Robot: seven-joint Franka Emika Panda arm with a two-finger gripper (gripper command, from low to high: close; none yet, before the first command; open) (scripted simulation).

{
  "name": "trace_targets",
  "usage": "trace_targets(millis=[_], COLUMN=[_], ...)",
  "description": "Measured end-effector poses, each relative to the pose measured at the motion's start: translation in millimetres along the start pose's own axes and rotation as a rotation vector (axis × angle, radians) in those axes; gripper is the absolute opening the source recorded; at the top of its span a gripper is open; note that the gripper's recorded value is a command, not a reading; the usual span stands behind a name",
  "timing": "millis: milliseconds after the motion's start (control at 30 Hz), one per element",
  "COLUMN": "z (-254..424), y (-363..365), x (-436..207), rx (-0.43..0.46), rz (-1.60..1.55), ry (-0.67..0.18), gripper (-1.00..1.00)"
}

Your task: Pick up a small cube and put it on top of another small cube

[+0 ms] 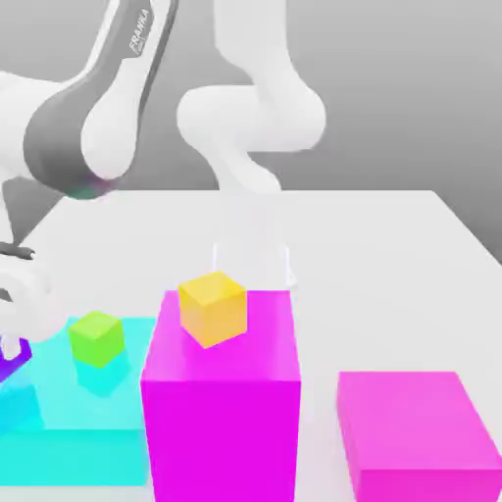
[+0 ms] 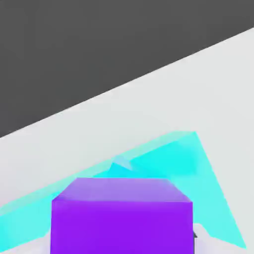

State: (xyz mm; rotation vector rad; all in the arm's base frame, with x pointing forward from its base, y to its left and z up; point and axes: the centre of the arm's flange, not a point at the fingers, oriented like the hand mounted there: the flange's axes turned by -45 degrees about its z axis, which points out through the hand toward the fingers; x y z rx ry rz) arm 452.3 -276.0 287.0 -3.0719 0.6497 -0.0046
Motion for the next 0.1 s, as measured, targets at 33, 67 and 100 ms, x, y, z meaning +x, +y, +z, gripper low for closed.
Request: trace_targets(millis=[33,67,100], z=[0.0,0.0,0.0], y=[0.0,0.0,0.0], x=[0.0,0.0,0.0], rx=[0.0,0.0,0.0], rz=[0.0,0.0,0.0], ry=[0.0,0.0,0.0], gripper=[1.0,1.0,1.0])
